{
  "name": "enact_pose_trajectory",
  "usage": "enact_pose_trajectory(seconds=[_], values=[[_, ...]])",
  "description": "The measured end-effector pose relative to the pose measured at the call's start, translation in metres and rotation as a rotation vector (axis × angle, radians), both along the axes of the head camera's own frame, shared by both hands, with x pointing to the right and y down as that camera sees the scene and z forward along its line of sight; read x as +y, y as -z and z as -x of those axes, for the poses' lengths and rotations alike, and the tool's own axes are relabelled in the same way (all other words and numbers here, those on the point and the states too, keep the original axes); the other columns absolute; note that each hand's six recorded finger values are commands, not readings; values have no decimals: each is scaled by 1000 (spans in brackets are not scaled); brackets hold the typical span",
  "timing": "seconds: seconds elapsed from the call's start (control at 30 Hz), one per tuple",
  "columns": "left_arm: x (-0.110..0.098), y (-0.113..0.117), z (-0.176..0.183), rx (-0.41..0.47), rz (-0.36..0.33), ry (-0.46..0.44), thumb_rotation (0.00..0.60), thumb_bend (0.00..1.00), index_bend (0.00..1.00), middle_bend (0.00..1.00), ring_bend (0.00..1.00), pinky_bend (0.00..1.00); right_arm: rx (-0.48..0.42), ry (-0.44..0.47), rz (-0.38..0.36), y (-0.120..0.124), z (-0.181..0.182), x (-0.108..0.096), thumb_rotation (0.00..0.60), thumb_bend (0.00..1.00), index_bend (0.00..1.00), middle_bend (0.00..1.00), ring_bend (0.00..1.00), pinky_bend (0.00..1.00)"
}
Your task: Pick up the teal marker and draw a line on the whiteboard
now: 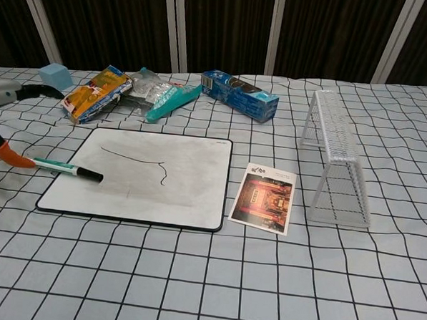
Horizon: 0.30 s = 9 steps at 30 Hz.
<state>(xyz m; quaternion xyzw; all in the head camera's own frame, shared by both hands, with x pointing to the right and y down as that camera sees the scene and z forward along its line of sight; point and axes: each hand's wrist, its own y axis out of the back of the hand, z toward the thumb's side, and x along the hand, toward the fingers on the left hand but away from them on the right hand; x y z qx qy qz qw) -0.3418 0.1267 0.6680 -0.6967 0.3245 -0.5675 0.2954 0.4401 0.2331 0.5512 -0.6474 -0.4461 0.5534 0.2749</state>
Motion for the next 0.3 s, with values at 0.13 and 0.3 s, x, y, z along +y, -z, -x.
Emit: enact_pose_trajectory(seconds=[0.13,0.3], values=[[15,35,25,25,-78,49,600,182,25,0,0,0,15,13,-3,1,0,1,600,299,0,0,0,0],[53,77,67,-1,-169,64,600,167,15,0,0,0,26,24,-2,-1,1,2,600,299,0,0,0,0]])
